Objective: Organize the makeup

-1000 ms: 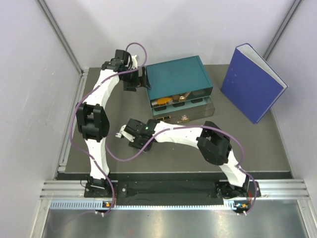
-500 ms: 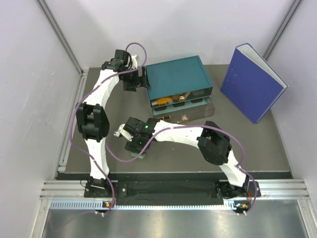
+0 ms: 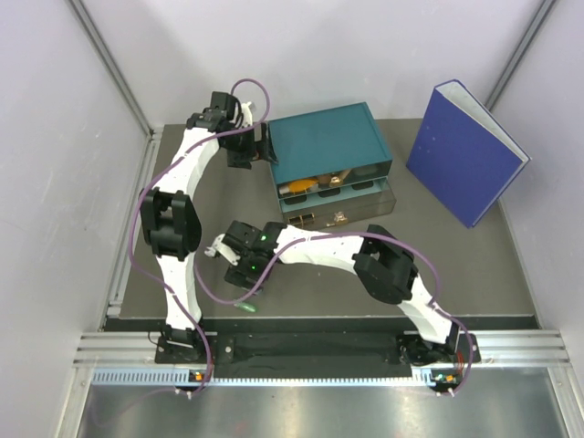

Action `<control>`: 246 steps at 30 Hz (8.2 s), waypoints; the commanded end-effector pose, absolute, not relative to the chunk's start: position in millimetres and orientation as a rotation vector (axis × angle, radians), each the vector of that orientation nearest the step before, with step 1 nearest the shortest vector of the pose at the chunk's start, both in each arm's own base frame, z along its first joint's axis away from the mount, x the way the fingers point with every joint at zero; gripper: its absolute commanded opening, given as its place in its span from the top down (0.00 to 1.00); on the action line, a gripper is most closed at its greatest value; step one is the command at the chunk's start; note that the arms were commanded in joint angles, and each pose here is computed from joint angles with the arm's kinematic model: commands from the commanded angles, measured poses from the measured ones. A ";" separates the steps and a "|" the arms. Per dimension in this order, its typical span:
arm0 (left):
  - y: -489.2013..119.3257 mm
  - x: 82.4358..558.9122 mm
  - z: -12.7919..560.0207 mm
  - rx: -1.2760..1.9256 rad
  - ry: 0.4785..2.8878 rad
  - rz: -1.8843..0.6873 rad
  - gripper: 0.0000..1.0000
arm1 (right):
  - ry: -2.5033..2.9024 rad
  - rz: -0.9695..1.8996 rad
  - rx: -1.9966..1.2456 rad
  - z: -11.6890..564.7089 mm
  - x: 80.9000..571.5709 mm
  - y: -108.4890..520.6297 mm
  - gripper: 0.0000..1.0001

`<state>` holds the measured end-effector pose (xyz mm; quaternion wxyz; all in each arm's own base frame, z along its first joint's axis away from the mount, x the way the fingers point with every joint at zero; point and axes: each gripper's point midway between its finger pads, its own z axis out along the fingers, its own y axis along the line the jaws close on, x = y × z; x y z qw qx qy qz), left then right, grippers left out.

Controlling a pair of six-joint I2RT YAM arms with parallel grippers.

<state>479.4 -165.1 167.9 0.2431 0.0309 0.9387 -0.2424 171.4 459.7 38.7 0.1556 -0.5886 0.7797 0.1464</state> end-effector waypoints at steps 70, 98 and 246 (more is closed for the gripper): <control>-133.1 480.5 140.2 0.008 2.665 -0.574 0.01 | 2.176 0.637 -1.535 72.8 219.0 450.3 0.26; -131.9 478.2 148.5 0.017 2.645 -0.567 0.01 | 2.235 0.592 -1.499 60.4 215.7 447.8 1.00; -139.9 480.8 163.4 0.016 2.605 -0.642 0.01 | 2.186 0.378 -0.846 151.1 356.7 365.7 1.00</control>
